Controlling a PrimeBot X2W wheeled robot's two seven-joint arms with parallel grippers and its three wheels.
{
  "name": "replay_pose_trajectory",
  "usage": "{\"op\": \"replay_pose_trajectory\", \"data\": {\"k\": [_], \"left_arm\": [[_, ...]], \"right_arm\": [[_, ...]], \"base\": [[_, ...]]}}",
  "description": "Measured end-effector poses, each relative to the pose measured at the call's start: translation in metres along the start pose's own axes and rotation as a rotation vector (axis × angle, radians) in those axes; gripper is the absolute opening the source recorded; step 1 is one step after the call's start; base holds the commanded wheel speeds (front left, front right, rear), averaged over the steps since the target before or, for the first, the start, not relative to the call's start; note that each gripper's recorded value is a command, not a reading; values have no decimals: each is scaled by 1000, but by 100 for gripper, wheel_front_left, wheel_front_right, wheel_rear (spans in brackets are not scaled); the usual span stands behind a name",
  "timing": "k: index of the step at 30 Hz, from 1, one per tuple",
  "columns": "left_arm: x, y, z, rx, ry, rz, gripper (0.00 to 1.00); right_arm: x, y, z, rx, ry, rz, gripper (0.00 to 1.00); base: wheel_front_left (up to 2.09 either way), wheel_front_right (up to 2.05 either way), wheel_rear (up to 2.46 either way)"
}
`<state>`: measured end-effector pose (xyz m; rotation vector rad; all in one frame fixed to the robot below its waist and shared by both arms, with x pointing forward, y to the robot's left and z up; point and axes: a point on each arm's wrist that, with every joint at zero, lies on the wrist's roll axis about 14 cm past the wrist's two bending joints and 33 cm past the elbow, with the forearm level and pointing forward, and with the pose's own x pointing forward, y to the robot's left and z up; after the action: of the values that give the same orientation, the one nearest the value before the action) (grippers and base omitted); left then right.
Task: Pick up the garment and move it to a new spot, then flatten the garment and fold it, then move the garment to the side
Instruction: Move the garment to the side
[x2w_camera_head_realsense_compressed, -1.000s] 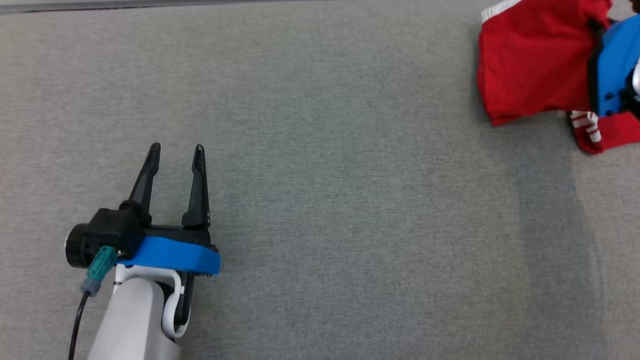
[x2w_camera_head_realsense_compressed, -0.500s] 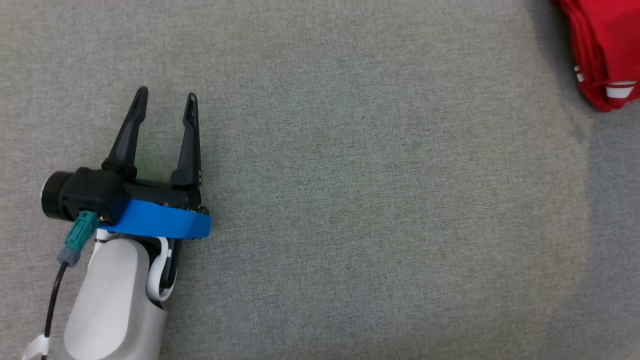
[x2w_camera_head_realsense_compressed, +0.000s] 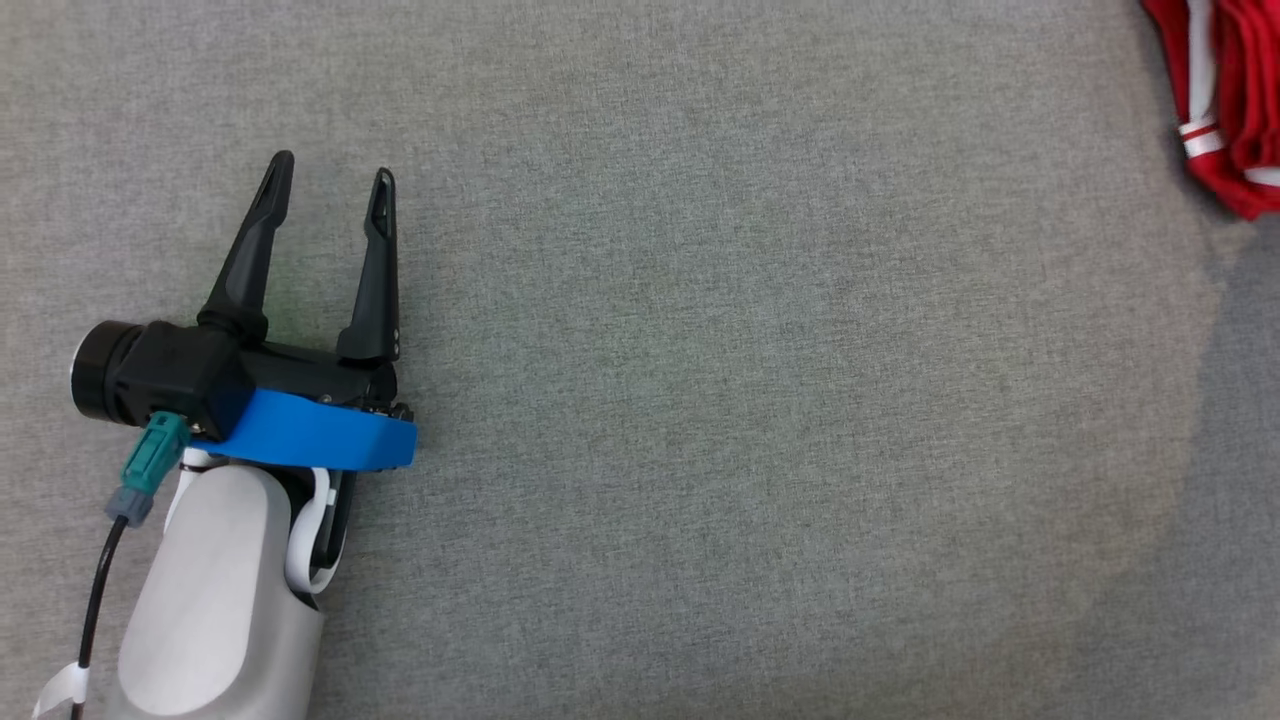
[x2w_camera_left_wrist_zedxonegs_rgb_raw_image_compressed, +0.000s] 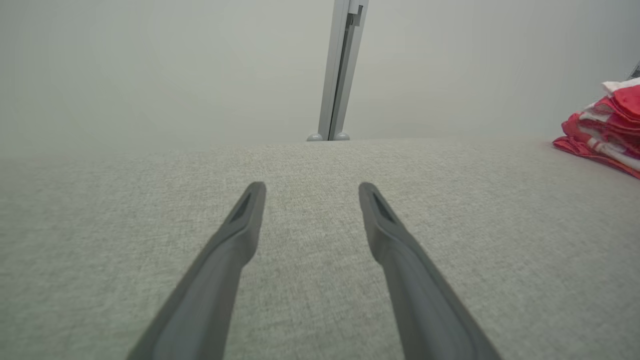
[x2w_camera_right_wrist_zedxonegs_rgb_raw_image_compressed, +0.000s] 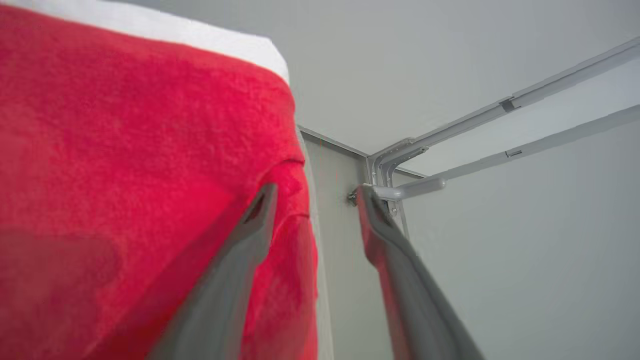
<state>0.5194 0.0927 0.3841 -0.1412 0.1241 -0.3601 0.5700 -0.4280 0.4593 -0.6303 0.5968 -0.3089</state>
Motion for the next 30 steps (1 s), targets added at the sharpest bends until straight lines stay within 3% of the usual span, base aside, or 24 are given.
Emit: {"op": "replay_pose_trajectory", "data": {"k": [11, 21, 30], "left_arm": [[-19, 0, 23, 8, -22, 30, 100], [-64, 4, 59, 16, -68, 104, 100], [-111, 2, 69, 12, -80, 163, 100]], "right_arm": [[-27, 18, 29, 93, -117, -1, 100], [-90, 53, 62, 436, -371, 117, 100], [-159, 82, 61, 554, -500, 233, 100]], "base": [[0, 0, 0], [0, 0, 0], [0, 0, 0]]}}
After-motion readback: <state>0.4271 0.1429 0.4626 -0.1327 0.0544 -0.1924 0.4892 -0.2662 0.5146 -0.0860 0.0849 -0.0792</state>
